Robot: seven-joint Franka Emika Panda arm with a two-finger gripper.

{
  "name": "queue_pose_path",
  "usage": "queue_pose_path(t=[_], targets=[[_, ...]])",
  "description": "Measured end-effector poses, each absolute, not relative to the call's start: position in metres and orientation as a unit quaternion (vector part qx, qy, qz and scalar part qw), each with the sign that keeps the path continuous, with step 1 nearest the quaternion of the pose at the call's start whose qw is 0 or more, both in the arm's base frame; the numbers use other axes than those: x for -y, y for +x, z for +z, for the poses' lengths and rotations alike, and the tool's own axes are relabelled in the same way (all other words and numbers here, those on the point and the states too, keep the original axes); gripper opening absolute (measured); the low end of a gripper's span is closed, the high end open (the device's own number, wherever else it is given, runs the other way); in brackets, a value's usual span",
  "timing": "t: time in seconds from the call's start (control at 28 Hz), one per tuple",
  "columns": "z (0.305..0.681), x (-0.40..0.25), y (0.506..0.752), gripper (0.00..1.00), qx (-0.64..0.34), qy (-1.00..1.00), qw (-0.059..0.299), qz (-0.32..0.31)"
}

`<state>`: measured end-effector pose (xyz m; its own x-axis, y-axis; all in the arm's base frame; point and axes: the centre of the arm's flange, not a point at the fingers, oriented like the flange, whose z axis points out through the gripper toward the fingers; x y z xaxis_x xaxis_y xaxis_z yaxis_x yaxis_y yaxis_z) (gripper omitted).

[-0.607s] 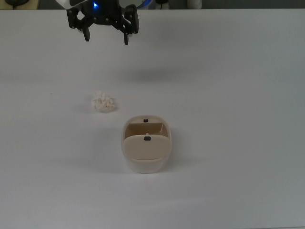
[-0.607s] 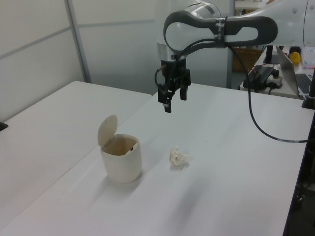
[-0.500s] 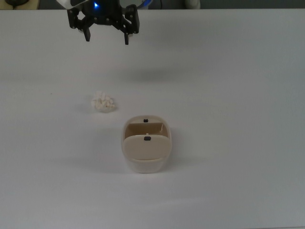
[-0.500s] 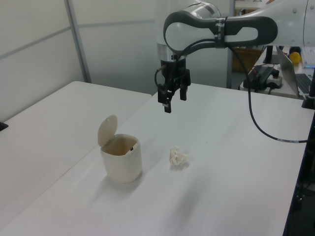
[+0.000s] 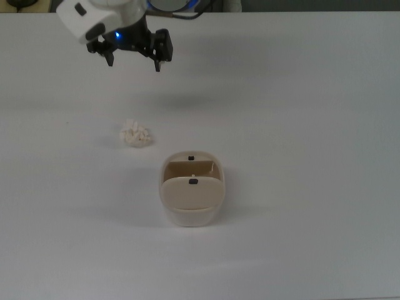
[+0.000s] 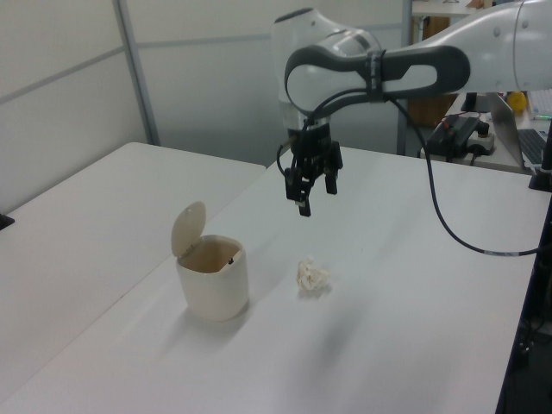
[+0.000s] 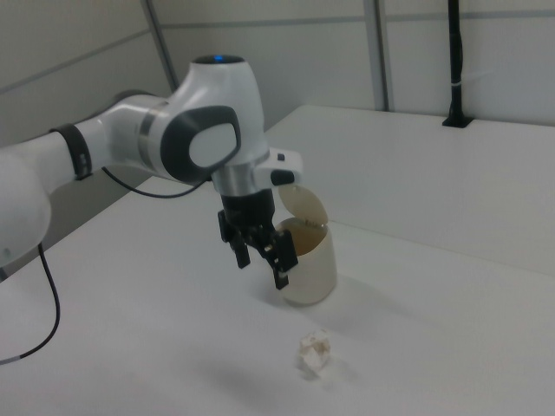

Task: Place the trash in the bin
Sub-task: 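Move the open gripper down toward the crumpled white paper ball, then lower the gripper onto the paper ball and close on it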

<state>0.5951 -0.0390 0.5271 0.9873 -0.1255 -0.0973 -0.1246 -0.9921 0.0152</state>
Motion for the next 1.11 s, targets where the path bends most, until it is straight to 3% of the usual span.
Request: queue_pose_path(t=[0.39, 0.68, 1.11], targets=[[0.451, 0.058, 0.607, 1.00, 0.074, 0.996, 0.013, -0.052], [0.409, 0.078, 0.606, 1.00, 0.080, 0.995, 0.025, -0.055], [0.350, 0.073, 0.627, 1.00, 0.068, 0.996, 0.029, -0.042]])
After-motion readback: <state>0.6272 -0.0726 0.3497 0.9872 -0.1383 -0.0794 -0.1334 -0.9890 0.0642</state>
